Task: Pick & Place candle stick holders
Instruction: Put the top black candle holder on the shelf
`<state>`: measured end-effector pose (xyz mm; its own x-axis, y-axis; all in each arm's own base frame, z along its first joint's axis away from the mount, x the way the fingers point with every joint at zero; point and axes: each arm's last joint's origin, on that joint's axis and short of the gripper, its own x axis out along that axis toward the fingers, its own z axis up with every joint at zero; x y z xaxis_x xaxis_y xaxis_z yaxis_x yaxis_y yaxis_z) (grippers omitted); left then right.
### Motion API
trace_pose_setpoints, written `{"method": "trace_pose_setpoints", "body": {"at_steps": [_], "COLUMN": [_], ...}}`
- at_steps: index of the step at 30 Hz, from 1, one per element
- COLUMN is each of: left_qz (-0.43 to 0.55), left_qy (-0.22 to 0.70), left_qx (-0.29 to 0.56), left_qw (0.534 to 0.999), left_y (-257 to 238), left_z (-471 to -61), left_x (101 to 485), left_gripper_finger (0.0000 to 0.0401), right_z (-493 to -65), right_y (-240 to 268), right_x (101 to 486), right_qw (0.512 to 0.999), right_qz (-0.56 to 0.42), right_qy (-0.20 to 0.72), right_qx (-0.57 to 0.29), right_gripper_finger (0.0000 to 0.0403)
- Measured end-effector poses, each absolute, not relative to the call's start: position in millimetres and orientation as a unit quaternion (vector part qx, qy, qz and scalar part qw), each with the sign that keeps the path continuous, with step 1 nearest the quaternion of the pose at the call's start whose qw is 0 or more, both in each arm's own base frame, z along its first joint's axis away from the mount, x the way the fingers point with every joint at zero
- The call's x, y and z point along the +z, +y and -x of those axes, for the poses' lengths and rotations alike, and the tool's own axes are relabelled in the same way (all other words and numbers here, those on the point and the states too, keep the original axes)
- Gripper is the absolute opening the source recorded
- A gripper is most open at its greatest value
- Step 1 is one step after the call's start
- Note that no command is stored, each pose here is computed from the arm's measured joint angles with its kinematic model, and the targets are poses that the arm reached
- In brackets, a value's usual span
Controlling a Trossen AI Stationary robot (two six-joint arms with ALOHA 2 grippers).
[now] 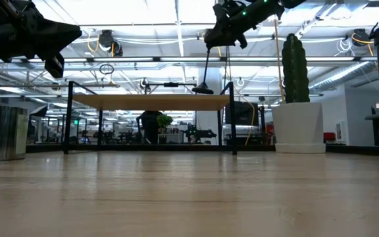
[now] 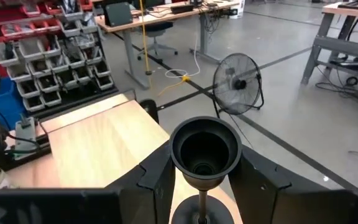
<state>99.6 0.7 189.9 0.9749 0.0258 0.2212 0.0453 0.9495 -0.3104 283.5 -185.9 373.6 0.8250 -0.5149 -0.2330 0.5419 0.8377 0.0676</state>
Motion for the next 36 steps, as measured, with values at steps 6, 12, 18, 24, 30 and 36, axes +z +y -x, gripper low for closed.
{"method": "trace_pose_setpoints", "body": {"at_steps": [6,12,18,24,30,36], "left_qz": [0.159,0.159,0.159,0.159,0.159,0.159], "left_qy": [-0.112,-0.112,-0.112,-0.112,-0.112,-0.112], "left_qx": [-0.005,-0.005,-0.005,-0.004,-0.004,-0.005], "left_qw": [0.981,0.981,0.981,0.981,0.981,0.981], "left_y": [0.7,0.7,0.7,0.7,0.7,0.7], "left_z": [-99.5,-99.5,-99.5,-99.5,-99.5,-99.5], "left_x": [189.9,189.9,189.9,189.9,189.9,189.9], "left_gripper_finger": [0.0037,0.0037,0.0037,0.0037,0.0037,0.0037], "right_z": [-279.0,-280.9,-284.7,-282.7,-282.5,-282.2], "right_y": [-192.1,-195.7,-198.2,-199.5,-199.5,-199.2], "right_x": [372.3,367.5,363.3,365.1,362.2,361.0], "right_qw": [0.95,0.949,0.953,0.953,0.951,0.951], "right_qz": [-0.059,-0.064,-0.071,-0.076,-0.081,-0.082], "right_qy": [0.112,0.119,0.12,0.114,0.126,0.133], "right_qx": [-0.286,-0.286,-0.268,-0.269,-0.269,-0.269], "right_gripper_finger": [0.0127,0.0127,0.0127,0.0127,0.0127,0.0127]}}
